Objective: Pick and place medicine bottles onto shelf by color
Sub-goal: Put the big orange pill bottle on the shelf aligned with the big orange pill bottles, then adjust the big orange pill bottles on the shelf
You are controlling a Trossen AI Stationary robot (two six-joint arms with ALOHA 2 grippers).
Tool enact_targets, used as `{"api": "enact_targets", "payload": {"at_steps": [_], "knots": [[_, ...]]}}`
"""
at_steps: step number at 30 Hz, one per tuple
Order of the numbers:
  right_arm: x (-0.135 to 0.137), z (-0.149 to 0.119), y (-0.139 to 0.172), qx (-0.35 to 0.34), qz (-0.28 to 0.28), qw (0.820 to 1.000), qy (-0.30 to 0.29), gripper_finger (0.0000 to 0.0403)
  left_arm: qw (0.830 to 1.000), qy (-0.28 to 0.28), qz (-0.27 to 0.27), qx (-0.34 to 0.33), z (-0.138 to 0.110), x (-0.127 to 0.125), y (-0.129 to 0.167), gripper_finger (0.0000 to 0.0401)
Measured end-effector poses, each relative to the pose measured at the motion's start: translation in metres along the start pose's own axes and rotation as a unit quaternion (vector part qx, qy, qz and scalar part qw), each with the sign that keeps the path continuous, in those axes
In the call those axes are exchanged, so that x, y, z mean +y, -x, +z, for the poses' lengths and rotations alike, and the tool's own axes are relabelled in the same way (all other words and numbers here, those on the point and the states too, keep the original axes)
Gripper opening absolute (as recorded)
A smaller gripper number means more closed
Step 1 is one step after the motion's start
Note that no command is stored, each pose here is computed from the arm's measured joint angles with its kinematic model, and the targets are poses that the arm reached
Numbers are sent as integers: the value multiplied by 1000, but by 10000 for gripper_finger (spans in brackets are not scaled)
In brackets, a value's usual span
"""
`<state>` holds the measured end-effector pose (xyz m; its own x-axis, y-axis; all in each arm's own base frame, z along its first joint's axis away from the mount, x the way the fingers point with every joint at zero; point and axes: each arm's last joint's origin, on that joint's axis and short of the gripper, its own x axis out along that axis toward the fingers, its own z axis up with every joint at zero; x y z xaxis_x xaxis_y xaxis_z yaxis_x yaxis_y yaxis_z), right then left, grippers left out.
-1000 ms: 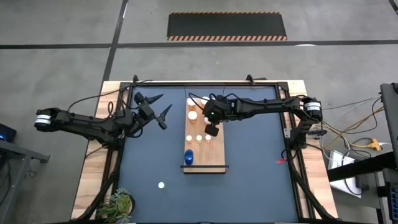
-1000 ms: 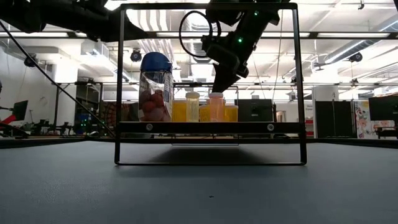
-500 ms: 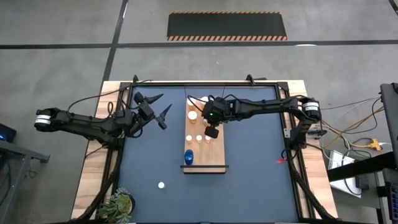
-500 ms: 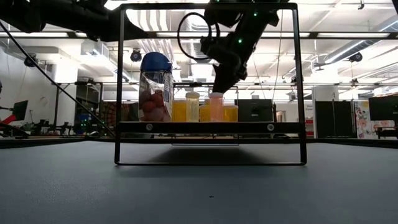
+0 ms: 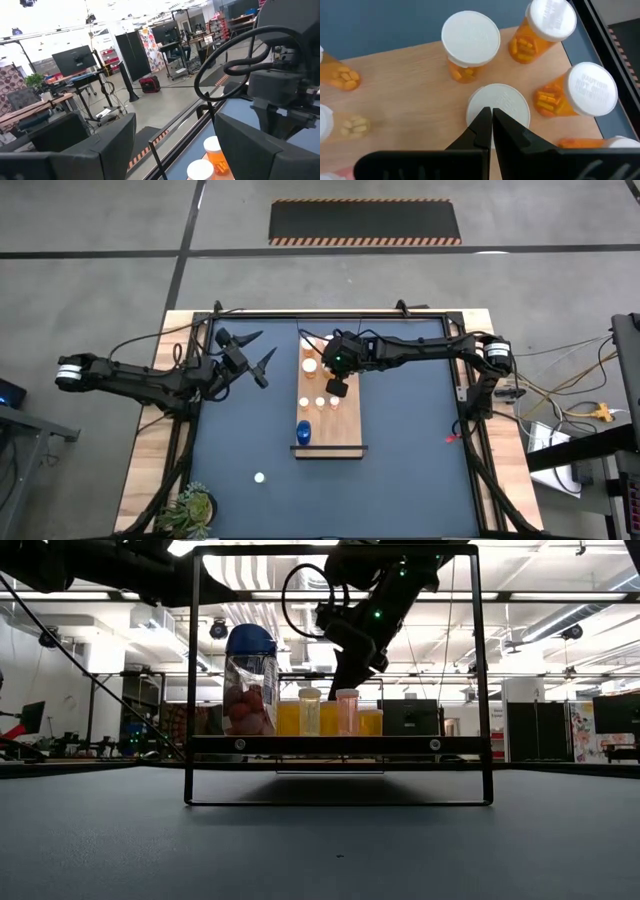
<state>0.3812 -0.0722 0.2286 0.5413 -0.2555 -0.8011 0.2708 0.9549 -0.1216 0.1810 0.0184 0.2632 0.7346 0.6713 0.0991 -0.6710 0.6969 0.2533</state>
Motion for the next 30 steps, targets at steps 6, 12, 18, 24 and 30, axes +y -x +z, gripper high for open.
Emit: {"api": "enact_targets", "payload": {"at_steps": [6,12,18,24,30], "knots": [[-2,1,0,-3,-2,1000,2,9,1000,0,0,0,0,0,0,254],[-2,2,1,-6,-2,1000,9,9,1000,0,0,0,0,0,0,254],[-3,12,7,-25,-2,999,24,9,1000,0,0,0,0,0,0,254],[-1,22,16,-35,-2,998,54,9,1000,-2,0,0,0,0,0,254],[15,9,35,15,15,996,86,9,1000,0,-6,0,0,-1,0,254]]}}
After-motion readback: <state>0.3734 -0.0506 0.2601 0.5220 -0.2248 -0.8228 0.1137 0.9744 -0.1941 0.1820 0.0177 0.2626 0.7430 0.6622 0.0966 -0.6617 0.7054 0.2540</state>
